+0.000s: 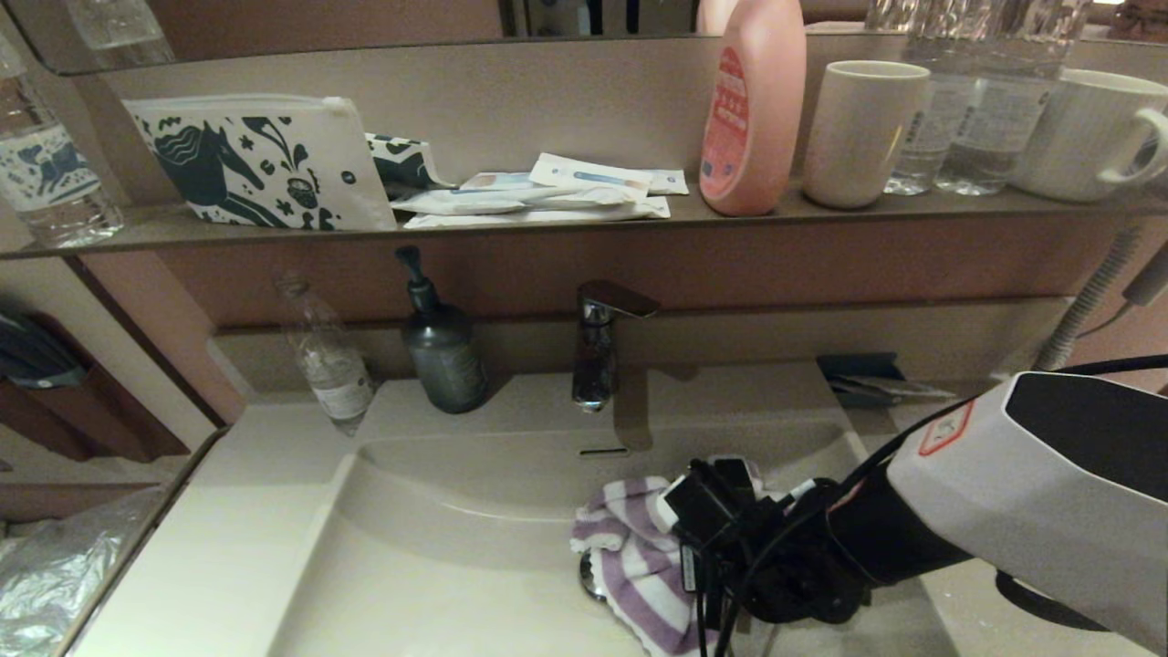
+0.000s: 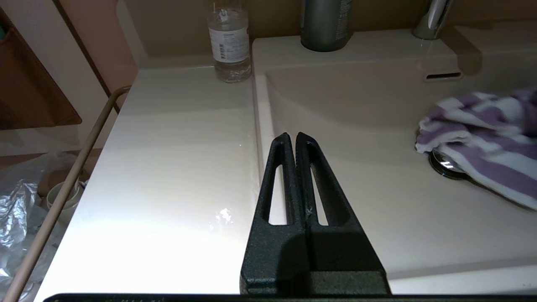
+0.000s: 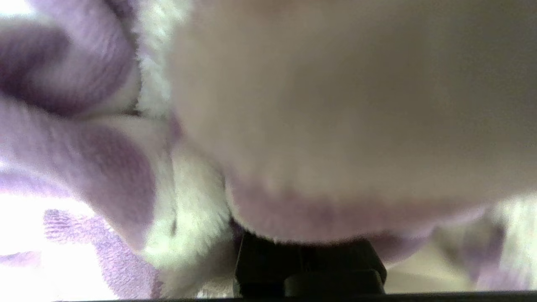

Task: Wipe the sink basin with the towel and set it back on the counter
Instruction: Wipe the sink

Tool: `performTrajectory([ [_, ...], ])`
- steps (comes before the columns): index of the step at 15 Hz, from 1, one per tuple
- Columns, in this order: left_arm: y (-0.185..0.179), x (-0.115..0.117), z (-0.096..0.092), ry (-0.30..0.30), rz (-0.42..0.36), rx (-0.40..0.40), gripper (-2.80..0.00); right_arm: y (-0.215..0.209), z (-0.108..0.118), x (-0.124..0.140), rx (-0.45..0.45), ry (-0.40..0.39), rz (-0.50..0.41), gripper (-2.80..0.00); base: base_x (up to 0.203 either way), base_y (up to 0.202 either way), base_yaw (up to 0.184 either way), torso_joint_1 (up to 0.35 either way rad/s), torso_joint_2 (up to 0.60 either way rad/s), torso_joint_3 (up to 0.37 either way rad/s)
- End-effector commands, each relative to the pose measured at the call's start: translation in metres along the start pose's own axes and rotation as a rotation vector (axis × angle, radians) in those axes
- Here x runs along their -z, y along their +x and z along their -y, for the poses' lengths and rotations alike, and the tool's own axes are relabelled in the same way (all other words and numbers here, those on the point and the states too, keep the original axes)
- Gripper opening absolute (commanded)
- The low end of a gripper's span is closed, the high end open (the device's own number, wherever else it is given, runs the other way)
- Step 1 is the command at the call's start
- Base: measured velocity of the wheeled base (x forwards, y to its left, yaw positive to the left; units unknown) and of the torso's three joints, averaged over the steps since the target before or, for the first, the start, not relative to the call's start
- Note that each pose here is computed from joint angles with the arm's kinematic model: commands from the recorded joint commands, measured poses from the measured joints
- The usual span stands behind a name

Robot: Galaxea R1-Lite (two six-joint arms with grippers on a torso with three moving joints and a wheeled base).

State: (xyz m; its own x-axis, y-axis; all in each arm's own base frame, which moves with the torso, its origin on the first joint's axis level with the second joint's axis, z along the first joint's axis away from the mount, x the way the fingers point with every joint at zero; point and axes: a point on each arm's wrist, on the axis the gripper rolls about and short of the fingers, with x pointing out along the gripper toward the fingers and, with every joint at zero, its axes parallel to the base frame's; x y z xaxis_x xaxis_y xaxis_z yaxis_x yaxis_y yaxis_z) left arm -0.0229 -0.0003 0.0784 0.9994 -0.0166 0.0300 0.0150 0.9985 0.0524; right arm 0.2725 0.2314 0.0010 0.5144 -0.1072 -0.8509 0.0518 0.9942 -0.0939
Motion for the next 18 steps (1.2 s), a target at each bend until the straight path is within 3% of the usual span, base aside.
performTrajectory([
  [1, 0.000, 0.000, 0.000, 0.000, -0.001, 0.000, -2.80, -0.022, 0.019, 0.022, 0.040, -0.052, -0.080, -2.80, 0.000, 0.000, 0.000, 0.000, 0.00, 0.000],
  [5, 0.000, 0.000, 0.000, 0.000, -0.001, 0.000, -2.80, -0.045, 0.008, 0.044, -0.026, -0.012, -0.189, -2.80, 0.000, 0.000, 0.000, 0.000, 0.00, 0.000],
  [8, 0.000, 0.000, 0.000, 0.000, -0.001, 0.000, -2.80, -0.049, -0.028, 0.063, -0.081, -0.046, -0.223, -2.80, 0.000, 0.000, 0.000, 0.000, 0.00, 0.000],
  [12, 0.000, 0.000, 0.000, 0.000, -0.001, 0.000, -2.80, -0.047, -0.078, 0.058, -0.184, -0.063, -0.256, -2.80, 0.000, 0.000, 0.000, 0.000, 0.00, 0.000],
  [15, 0.000, 0.000, 0.000, 0.000, -0.001, 0.000, -2.80, -0.053, -0.121, 0.043, -0.273, -0.075, -0.231, -2.80, 0.000, 0.000, 0.000, 0.000, 0.00, 0.000],
  [18, 0.000, 0.000, 0.000, 0.000, -0.001, 0.000, -2.80, -0.055, -0.159, 0.029, -0.347, -0.147, -0.126, -2.80, 0.000, 0.000, 0.000, 0.000, 0.00, 0.000],
])
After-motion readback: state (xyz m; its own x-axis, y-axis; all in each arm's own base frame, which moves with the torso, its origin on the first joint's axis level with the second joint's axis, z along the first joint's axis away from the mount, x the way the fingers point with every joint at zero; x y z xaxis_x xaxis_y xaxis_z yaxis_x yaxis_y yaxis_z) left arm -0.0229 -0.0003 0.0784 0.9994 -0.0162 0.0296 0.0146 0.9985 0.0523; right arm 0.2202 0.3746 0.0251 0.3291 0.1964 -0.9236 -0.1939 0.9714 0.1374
